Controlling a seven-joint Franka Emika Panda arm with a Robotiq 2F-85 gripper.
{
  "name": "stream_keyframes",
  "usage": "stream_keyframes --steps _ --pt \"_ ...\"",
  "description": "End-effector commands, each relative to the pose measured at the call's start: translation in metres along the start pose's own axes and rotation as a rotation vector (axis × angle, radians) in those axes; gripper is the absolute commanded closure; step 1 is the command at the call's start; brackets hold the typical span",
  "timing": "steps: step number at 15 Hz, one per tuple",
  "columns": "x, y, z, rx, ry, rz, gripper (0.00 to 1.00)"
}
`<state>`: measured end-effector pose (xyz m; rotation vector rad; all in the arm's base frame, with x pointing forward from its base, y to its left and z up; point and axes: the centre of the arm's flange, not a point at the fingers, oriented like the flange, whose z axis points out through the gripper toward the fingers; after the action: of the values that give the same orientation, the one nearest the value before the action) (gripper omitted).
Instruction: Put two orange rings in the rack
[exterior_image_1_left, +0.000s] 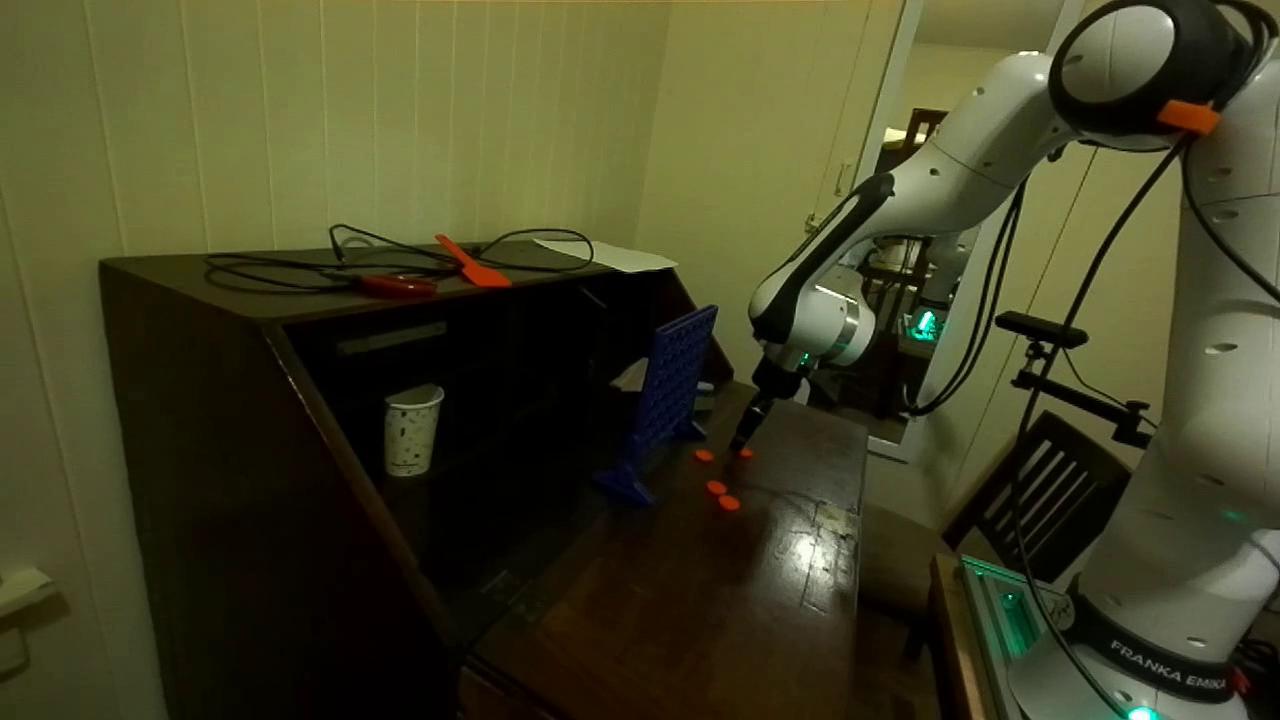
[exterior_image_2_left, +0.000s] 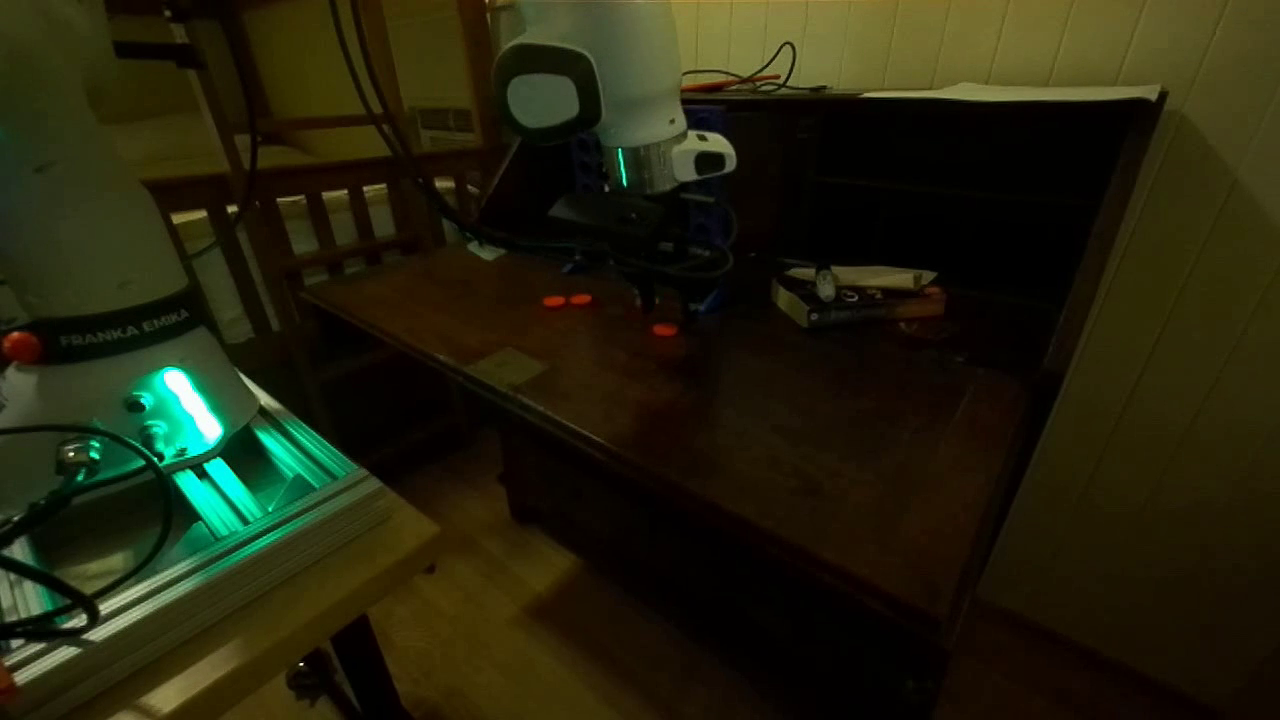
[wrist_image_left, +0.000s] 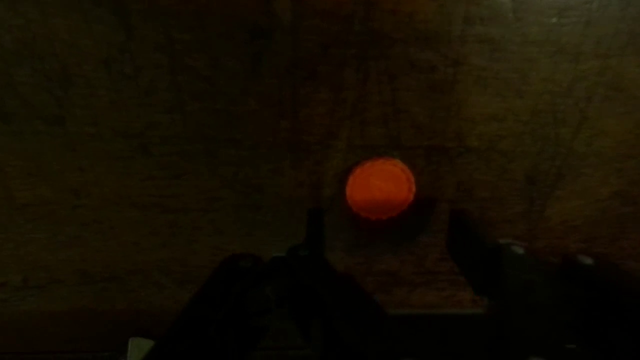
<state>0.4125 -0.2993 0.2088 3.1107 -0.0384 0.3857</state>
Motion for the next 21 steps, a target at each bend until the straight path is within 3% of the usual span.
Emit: stream_keyframes --steps 1,2,3,5,9,11,15,17,19,20,21 --pt "0.0020 0.0082 0.0153 0.007 0.036 -0.012 0.58" --pt "0.0024 0.0083 0.0172 0.012 0.037 -0.014 0.59" --pt "0.0027 0.0088 0.0181 0.013 0.037 -0.018 0.44" --pt "0.0028 0.0100 0.0203 0.017 0.036 -0.025 0.50" --pt "0.0006 0.0139 0.0207 0.016 0.029 -0.043 0.42" --pt "-0.0002 0.0134 0.0193 0.019 0.020 -0.050 0.52" --pt "-0.0021 0.0154 0.0166 0.012 0.017 -0.059 0.48" --pt "-0.0032 0.0147 0.0165 0.012 0.013 -0.066 0.56" --pt "-0.0043 0.0153 0.0154 0.013 0.011 -0.071 0.28" --pt "-0.0050 0.0149 0.0147 0.015 0.007 -0.072 0.21" --pt "-0.0060 0.0144 0.0145 0.018 0.003 -0.074 0.22"
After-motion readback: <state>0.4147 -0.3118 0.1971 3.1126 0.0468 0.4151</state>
